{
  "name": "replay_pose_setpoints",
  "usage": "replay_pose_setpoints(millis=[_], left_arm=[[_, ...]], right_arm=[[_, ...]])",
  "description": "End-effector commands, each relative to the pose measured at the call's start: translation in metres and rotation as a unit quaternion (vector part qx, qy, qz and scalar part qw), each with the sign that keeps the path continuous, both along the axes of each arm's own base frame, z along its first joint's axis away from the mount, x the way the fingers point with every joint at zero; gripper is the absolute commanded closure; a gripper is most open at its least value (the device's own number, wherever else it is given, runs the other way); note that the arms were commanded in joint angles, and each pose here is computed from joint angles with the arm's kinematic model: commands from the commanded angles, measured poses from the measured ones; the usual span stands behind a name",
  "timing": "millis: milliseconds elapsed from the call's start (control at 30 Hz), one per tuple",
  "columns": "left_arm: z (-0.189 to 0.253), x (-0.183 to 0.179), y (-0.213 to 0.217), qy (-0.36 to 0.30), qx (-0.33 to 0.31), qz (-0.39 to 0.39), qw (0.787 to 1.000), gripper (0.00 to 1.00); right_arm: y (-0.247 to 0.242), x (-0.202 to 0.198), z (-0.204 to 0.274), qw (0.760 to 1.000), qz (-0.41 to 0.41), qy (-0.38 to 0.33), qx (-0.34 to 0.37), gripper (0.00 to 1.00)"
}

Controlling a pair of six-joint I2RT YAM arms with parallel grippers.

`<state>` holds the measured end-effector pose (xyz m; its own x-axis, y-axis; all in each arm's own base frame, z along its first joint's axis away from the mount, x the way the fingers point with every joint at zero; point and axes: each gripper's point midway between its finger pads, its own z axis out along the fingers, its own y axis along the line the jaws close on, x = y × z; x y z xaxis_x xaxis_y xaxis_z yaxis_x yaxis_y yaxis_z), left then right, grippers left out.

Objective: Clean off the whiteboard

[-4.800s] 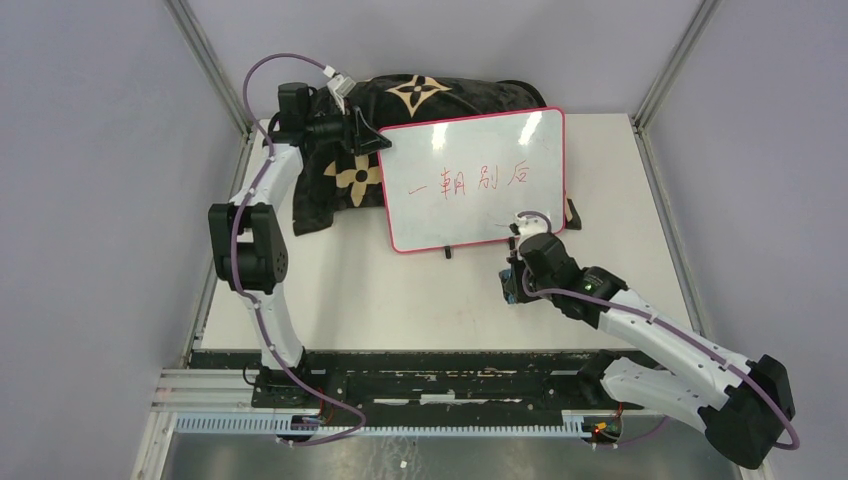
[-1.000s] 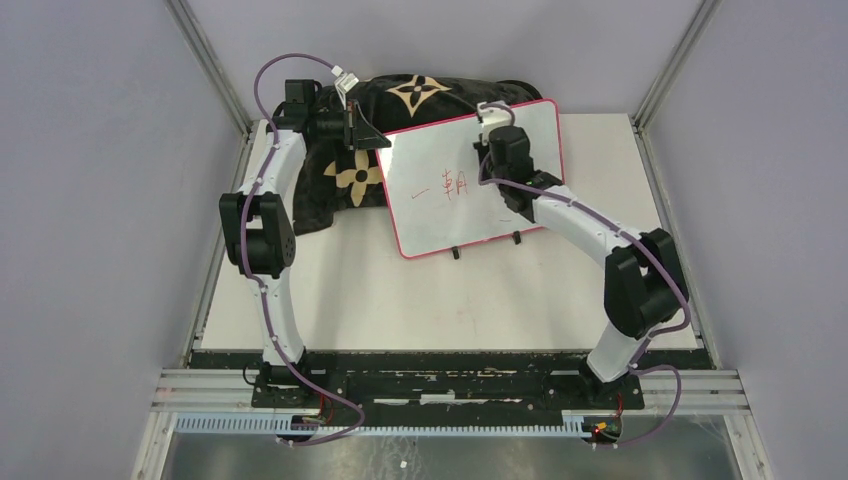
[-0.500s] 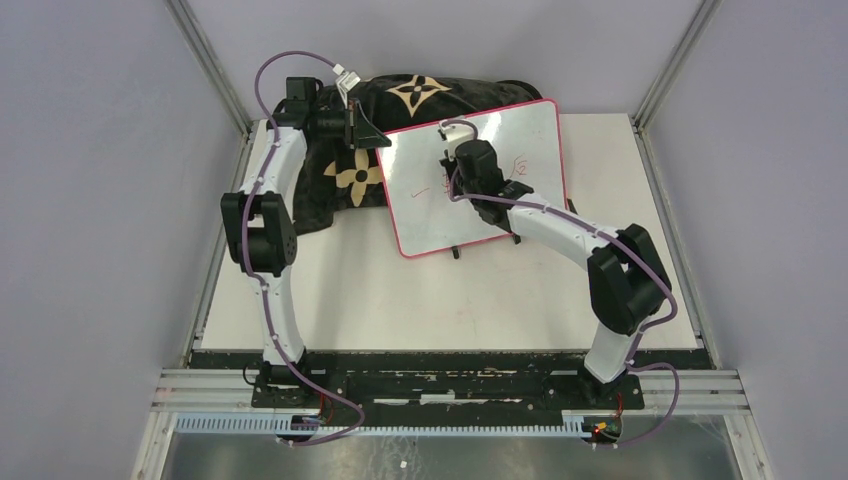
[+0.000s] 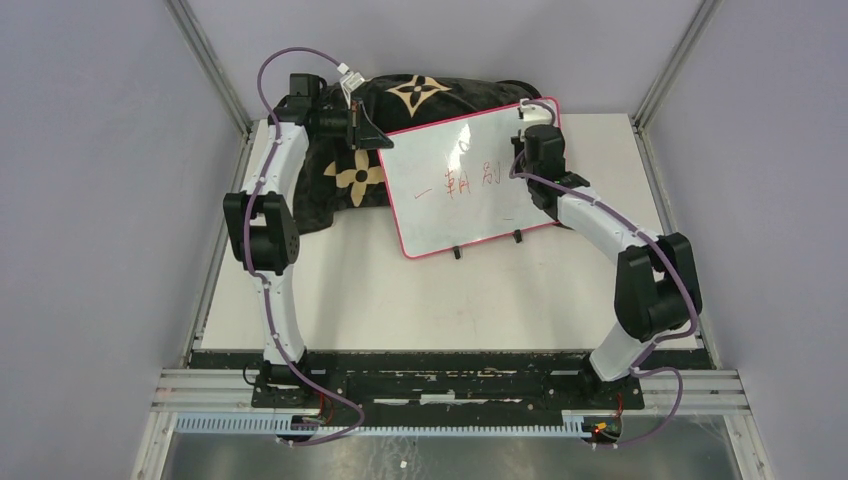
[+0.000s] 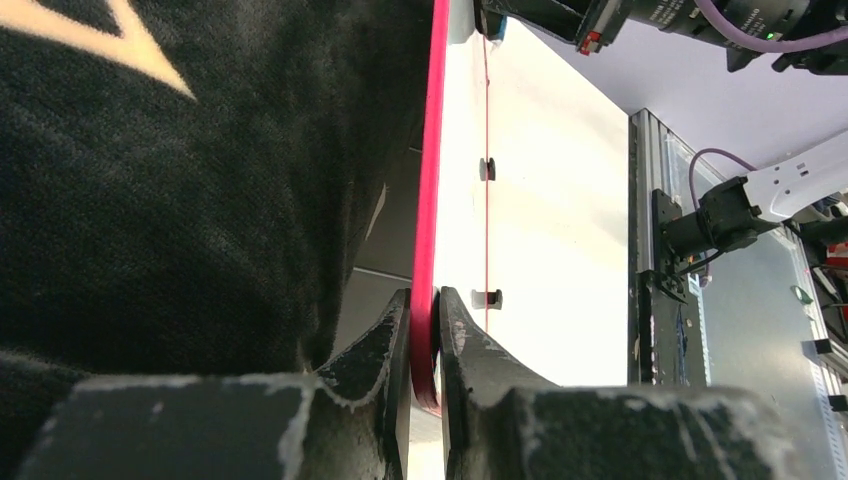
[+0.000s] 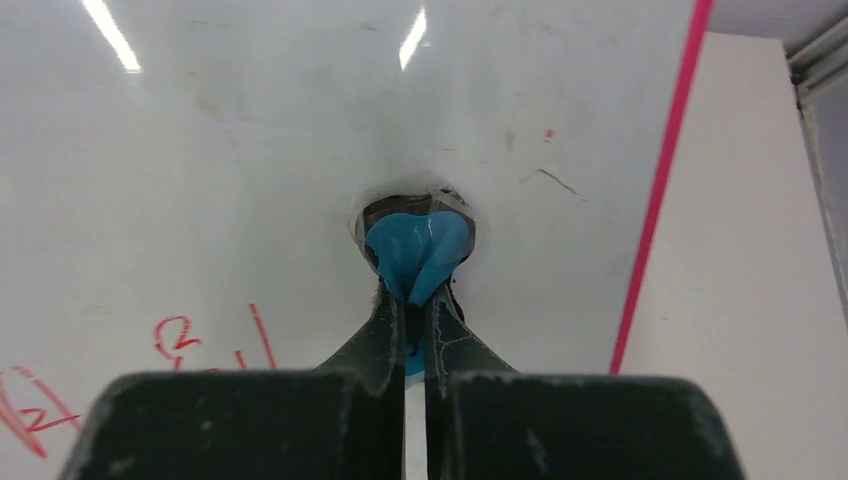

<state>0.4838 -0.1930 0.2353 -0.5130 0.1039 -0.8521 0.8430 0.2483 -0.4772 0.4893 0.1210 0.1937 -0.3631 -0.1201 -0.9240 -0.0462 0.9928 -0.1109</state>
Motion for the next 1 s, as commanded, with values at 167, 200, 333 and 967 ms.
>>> replay_pose_setpoints(millis=[167,200,333,967], left_arm=[[0.001,0.003,0.004,-0.043,0.019,-0.004,0.999,0.97],[0.001,0.003,0.003,-0.042,0.019,-0.004,0.999,0.97],[0.000,0.002,0.003,-0.041,0.018,-0.006,0.999,0.97],[0.004,-0.003,0.004,-0.043,0.019,-0.011,0.999,0.97]], right_arm=[[-0.016,-0.002,0.006,1.000,-0.007,-0.012,0.026,0.99],[-0.007,-0.003,0.007,0.999,0.006,-0.013,0.034,0.99],[0.035,-0.012,0.008,0.998,0.060,-0.015,0.031,0.99],[0.084,-0.016,-0.015,0.992,0.114,0.013,0.048,0.99]])
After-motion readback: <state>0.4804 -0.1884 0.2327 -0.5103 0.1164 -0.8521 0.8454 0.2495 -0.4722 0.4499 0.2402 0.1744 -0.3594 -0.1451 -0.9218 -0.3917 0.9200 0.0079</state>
